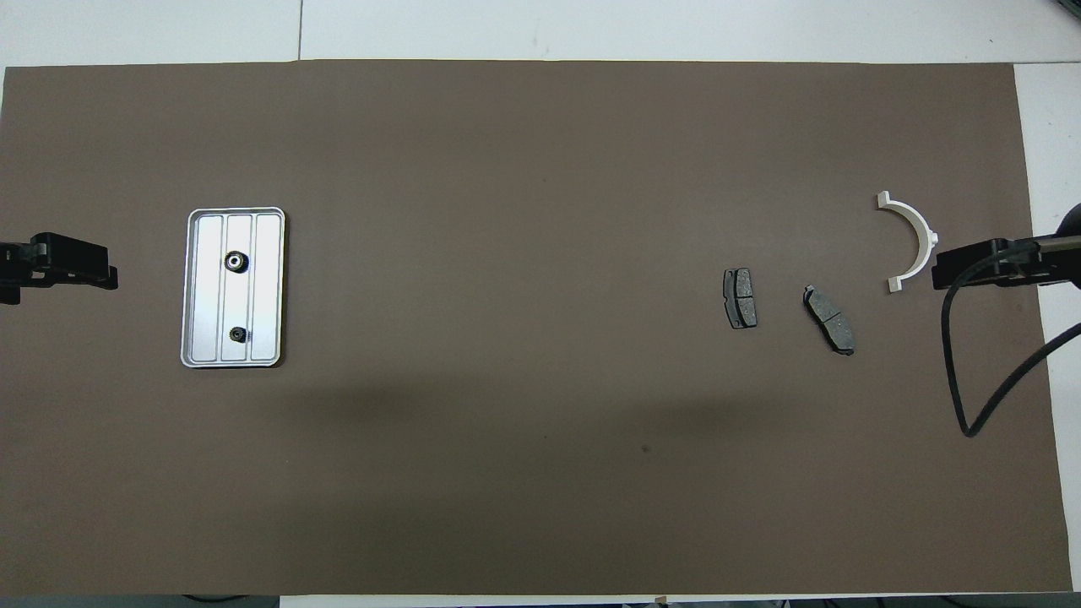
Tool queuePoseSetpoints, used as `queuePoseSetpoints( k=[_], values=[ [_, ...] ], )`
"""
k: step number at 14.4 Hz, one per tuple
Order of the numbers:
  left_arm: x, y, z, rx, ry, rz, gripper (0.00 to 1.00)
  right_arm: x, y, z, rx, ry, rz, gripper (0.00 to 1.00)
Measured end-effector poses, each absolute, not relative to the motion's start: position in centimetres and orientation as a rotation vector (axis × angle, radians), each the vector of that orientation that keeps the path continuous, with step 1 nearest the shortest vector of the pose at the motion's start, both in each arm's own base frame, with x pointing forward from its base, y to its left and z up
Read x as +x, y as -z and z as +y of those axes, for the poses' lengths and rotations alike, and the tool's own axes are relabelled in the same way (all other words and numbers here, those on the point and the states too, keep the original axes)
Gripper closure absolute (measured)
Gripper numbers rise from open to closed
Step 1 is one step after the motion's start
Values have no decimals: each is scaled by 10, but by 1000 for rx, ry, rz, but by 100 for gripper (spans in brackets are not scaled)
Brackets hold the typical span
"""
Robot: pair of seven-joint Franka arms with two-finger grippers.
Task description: Place bearing gear from tray to pile
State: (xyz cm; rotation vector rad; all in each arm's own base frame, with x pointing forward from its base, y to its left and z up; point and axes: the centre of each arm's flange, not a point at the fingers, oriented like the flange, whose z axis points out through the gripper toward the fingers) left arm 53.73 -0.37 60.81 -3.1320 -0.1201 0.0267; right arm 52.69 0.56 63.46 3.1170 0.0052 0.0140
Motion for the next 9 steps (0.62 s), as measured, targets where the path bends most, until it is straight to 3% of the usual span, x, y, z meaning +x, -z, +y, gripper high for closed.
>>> queuePoseSetpoints(
  k=[6, 9],
  values=[
    [538, -609, -4, -3132, -13, -121, 0, 527, -635, 6, 3117, -14, 5, 0],
    [548, -604, -2, -3132, 94, -200, 0, 527, -635, 6, 3117, -14, 5, 0]
  ],
)
